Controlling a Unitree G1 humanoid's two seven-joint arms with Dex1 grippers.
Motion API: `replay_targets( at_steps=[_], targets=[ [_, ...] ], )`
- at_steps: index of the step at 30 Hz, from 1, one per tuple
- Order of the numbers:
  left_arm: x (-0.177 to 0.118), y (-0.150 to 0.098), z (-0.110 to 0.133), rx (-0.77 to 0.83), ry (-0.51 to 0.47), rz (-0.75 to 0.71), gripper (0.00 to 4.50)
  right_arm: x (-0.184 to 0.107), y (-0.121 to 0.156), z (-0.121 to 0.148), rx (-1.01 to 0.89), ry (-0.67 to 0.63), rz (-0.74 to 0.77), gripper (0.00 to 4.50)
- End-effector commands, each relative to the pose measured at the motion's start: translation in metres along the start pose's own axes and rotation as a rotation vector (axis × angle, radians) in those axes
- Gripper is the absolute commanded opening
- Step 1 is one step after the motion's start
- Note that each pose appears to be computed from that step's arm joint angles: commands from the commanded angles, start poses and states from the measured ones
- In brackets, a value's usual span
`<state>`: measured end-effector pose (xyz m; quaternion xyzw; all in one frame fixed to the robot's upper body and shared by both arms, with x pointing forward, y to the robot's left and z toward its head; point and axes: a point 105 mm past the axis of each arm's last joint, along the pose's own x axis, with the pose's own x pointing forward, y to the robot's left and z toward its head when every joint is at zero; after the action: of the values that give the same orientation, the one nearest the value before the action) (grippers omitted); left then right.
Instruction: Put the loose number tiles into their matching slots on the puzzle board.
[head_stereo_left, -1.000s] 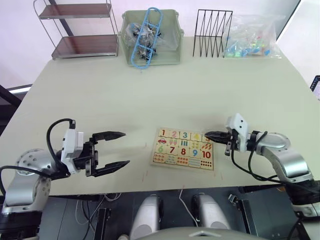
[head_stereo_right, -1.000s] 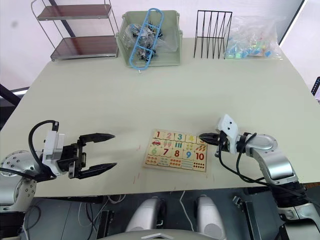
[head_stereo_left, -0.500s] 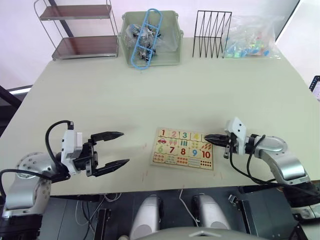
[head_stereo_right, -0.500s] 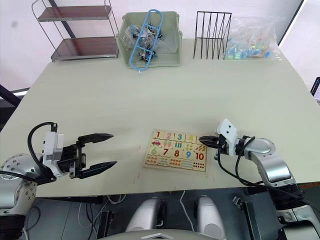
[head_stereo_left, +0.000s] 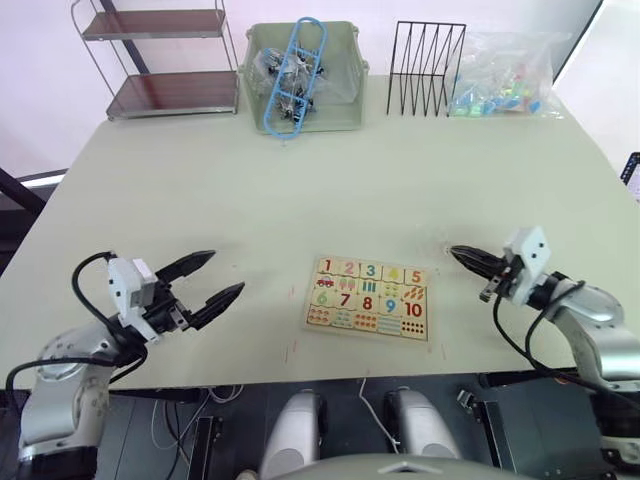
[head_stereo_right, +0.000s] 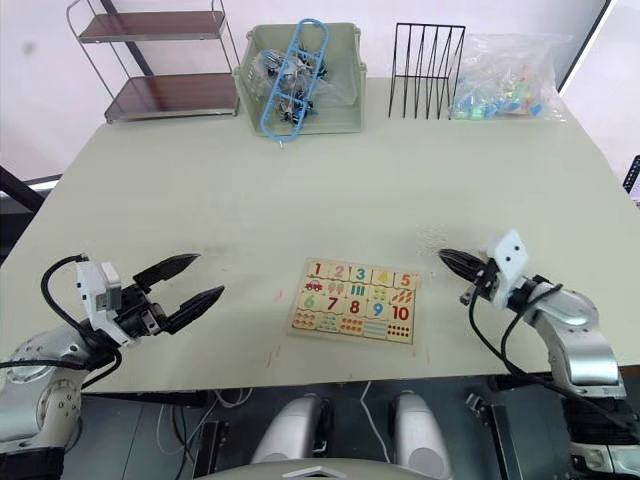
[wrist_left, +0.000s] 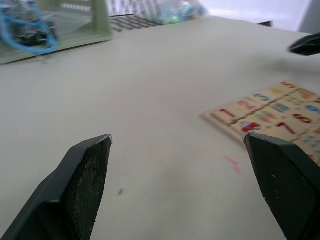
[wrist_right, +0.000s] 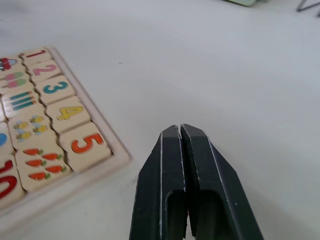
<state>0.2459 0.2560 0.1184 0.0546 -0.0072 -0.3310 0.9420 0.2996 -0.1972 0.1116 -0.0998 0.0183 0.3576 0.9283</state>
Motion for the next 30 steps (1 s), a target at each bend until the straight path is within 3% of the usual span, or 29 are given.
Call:
replay_targets(
  at_steps=[1, 7, 16, 30],
  targets=[
    [-0.009, 0.008, 0.003, 0.017, -0.007, 0.118, 4.50, -0.015, -0.018, 0.014, -0.010, -0.085, -0.108, 1.42],
    [-0.024, 0.007, -0.006, -0.026, 0.004, 0.269, 4.50, -0.042, -0.031, 0.010, 0.017, -0.110, -0.212, 4.45],
    [-0.042, 0.006, -0.025, -0.043, 0.099, 0.431, 4.50, -0.061, -0.022, -0.006, 0.072, -0.116, -0.270, 4.45],
    [-0.041, -0.002, -0.036, -0.050, 0.126, 0.477, 4.50, -0.092, -0.016, -0.024, 0.112, -0.110, -0.397, 4.45]
  ],
)
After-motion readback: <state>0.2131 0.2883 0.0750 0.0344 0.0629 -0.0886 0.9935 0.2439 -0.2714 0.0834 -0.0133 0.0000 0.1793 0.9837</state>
